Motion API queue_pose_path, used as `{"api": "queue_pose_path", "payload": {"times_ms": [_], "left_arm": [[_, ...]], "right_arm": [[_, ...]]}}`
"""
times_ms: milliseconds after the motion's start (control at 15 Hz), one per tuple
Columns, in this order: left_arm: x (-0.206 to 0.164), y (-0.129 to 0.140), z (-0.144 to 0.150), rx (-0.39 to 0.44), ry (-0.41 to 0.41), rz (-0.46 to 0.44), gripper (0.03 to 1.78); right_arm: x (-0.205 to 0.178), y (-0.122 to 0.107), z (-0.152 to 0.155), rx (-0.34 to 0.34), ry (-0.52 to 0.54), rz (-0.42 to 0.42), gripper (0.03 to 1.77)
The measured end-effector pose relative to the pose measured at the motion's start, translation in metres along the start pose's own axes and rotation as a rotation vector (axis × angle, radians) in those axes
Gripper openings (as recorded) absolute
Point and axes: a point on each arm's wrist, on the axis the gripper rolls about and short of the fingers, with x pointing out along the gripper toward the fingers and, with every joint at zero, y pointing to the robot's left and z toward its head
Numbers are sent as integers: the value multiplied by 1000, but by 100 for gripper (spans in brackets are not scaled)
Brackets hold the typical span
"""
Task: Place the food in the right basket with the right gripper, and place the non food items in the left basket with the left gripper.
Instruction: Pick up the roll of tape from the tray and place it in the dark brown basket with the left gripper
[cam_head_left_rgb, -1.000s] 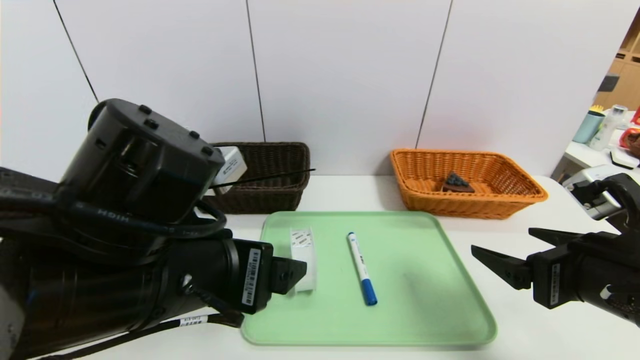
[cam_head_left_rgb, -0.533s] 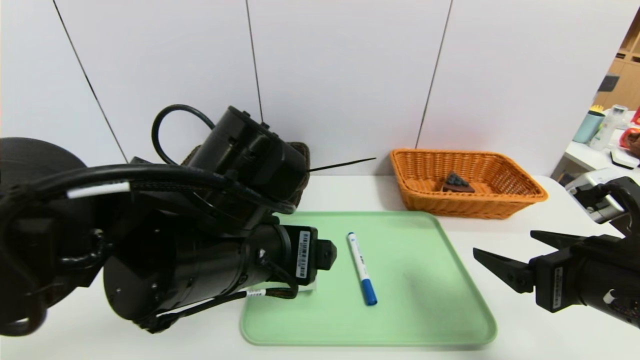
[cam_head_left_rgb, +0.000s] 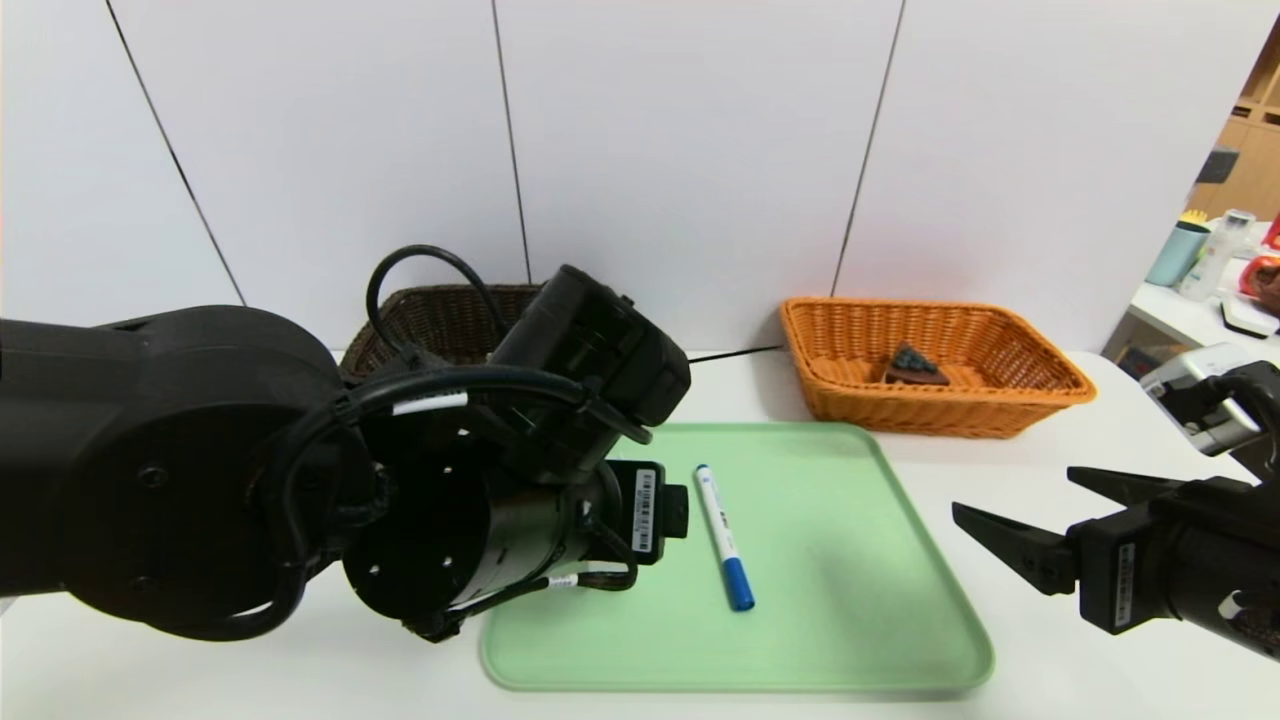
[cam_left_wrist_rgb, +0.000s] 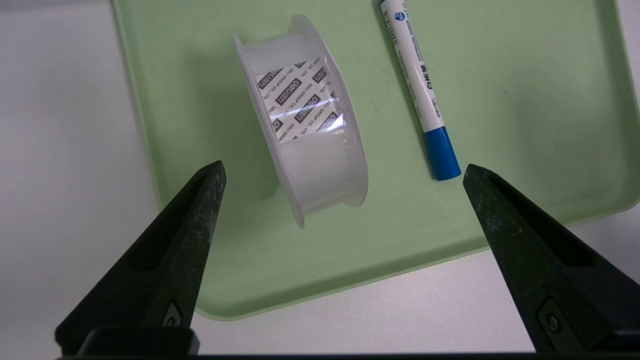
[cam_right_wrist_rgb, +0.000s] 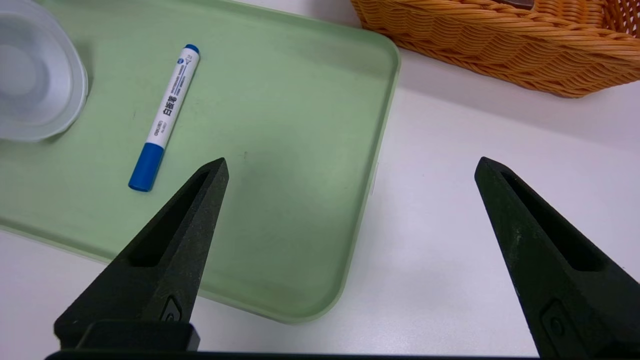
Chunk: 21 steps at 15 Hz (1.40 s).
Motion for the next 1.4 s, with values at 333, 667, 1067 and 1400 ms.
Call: {"api": "queue_pose_path", "payload": {"times_ms": [333, 667, 1067, 1400], "left_arm": [[16, 4, 0, -9, 8, 53, 169], [33, 8, 3, -26, 7, 80, 169], [51, 9, 0, -31, 18, 101, 169], [60, 15, 1, -47, 30, 133, 169]], "right_arm": [[-3, -1, -2, 1, -4, 2, 170], [-6, -2, -3, 4, -11, 1, 170], [-10, -4, -7, 5, -16, 1, 170], [-11, -4, -7, 2, -19, 6, 170]]}}
